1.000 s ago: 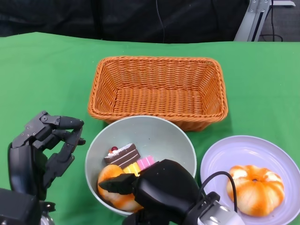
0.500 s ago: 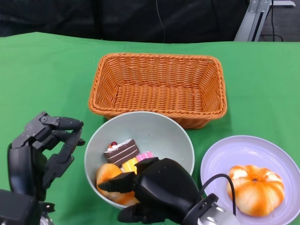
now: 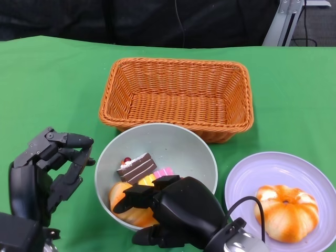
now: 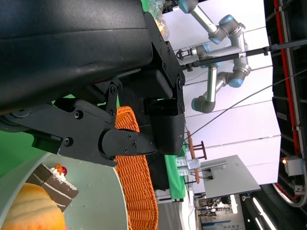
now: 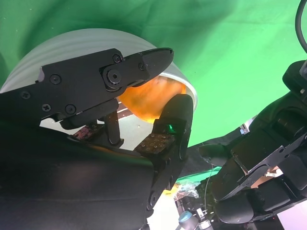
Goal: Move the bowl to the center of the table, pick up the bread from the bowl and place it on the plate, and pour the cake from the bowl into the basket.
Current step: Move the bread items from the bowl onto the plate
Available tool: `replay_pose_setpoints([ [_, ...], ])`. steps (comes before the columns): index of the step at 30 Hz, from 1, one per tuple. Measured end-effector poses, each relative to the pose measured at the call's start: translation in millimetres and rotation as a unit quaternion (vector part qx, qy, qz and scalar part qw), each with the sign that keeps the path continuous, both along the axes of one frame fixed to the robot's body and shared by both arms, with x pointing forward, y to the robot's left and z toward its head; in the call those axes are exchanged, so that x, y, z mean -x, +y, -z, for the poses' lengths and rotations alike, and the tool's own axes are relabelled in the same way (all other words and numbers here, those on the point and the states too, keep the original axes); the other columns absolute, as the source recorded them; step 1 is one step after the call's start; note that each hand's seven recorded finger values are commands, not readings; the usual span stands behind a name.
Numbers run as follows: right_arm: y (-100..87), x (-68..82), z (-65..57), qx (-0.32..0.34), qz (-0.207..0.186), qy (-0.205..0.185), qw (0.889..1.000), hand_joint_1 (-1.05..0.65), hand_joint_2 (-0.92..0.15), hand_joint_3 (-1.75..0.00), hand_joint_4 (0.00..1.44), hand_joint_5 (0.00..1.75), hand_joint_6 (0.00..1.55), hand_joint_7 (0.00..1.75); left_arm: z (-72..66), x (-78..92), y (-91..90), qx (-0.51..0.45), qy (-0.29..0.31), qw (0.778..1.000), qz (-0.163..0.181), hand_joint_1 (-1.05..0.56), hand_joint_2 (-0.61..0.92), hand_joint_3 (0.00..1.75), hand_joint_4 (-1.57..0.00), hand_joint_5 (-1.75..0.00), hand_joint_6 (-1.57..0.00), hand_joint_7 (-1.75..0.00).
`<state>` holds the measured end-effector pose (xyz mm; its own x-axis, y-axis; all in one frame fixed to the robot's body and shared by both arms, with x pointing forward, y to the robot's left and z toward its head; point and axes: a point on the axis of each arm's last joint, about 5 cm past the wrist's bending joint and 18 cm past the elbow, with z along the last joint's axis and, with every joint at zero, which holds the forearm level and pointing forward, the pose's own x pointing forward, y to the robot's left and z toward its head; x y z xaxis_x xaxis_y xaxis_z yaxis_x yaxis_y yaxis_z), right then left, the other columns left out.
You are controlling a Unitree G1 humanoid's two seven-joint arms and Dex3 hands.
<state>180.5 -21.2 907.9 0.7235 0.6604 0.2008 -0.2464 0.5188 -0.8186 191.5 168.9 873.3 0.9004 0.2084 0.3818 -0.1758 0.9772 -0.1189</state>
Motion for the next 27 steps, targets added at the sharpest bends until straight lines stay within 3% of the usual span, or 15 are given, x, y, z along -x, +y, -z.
replay_pose_setpoints([
  [9,-9.5,-1.5,-7.8,-0.027,0.016,0.013,0.999,-0.24,-0.92,-0.02,0.83,1.04,1.03,0.15,0.2,0.1,0.6,0.005,0.0,1.0,0.0,-0.19,0.92,0.26,-0.79,-1.41,-0.84,-1.01],
  [27,-15.4,0.6,-14.7,-0.046,0.022,0.026,0.998,-0.23,-0.91,0.0,0.85,1.03,1.08,0.08,0.2,0.1,0.9,0.0,0.001,1.0,0.001,-0.2,0.92,0.26,-0.79,-1.41,-0.84,-1.01],
])
